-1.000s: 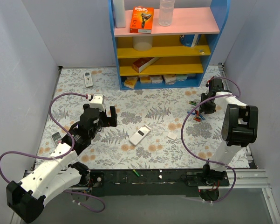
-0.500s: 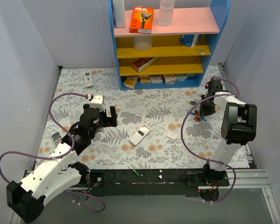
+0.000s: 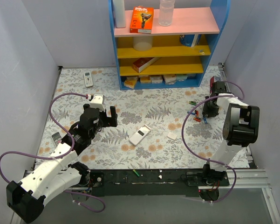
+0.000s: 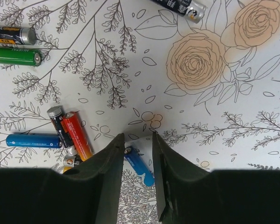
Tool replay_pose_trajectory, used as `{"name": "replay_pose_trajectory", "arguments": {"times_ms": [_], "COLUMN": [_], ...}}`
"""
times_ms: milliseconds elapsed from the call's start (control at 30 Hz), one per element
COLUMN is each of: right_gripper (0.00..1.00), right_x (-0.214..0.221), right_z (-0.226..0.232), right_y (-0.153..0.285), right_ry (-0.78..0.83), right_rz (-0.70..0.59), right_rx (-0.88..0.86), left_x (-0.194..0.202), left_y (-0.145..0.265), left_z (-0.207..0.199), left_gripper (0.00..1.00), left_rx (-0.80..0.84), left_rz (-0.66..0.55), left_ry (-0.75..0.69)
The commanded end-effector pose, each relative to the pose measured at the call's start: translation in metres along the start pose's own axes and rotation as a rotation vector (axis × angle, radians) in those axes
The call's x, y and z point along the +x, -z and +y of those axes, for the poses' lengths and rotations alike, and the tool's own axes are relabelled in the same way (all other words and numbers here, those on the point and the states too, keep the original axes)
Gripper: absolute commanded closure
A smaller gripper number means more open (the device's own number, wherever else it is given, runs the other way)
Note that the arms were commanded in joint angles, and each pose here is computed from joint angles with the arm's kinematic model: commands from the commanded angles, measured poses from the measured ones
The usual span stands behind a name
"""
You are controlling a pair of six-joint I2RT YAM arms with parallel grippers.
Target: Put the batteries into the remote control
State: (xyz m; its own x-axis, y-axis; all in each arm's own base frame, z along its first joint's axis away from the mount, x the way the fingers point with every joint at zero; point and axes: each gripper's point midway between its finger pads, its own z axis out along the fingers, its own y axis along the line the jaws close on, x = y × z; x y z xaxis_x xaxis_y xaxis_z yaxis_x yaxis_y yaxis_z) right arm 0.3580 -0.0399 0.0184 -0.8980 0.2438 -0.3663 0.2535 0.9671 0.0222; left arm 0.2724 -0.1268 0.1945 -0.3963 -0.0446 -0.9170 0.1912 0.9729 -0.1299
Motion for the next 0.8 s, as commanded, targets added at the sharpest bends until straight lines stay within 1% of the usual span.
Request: {"name": "replay_pose_trajectory", "arguments": {"times_ms": [0,267,400,600,700,733,767], "right_gripper": [0.61,0.61,0.62,0.66,0.76,0.81,0.84], "right_x": [0.007,0.02,0.026,0.033,0.031,0.03,0.029], "right_z": [0.0,0.006,0.004,-0.003,-0.005,-0.007,-0.007], "right_y": [0.005,0.004,0.007,0.006,0.006,0.006,0.007], "right_ry": [-0.015,-0.018,-0.02,-0.025,-0.026,-0.027,-0.027], "right_rz": [0.002,0.024,0.036,0.056,0.049,0.044,0.039], "right_rx": [-0.017,-0.055,-0.047,-0.01,0.006,0.014,0.018], "left_x": [-0.004,-0.004,-0.003,-0.003,-0.002,-0.002,-0.002], "left_y": [0.002,0.003,0.003,0.003,0.003,0.003,0.003], "left_z": [0.001,-0.001,-0.002,-0.003,-0.003,-0.004,-0.005], "left_gripper": [0.02,0.02,0.02,0.02,0.02,0.02,0.02], "left_rx": [0.005,0.016,0.022,0.028,0.032,0.036,0.039], "left_rz": [-0.022,-0.021,-0.018,-0.018,-0.015,-0.013,-0.012], "left_ry": [-0.006,-0.005,-0.005,-0.005,-0.005,-0.006,-0.006]}}
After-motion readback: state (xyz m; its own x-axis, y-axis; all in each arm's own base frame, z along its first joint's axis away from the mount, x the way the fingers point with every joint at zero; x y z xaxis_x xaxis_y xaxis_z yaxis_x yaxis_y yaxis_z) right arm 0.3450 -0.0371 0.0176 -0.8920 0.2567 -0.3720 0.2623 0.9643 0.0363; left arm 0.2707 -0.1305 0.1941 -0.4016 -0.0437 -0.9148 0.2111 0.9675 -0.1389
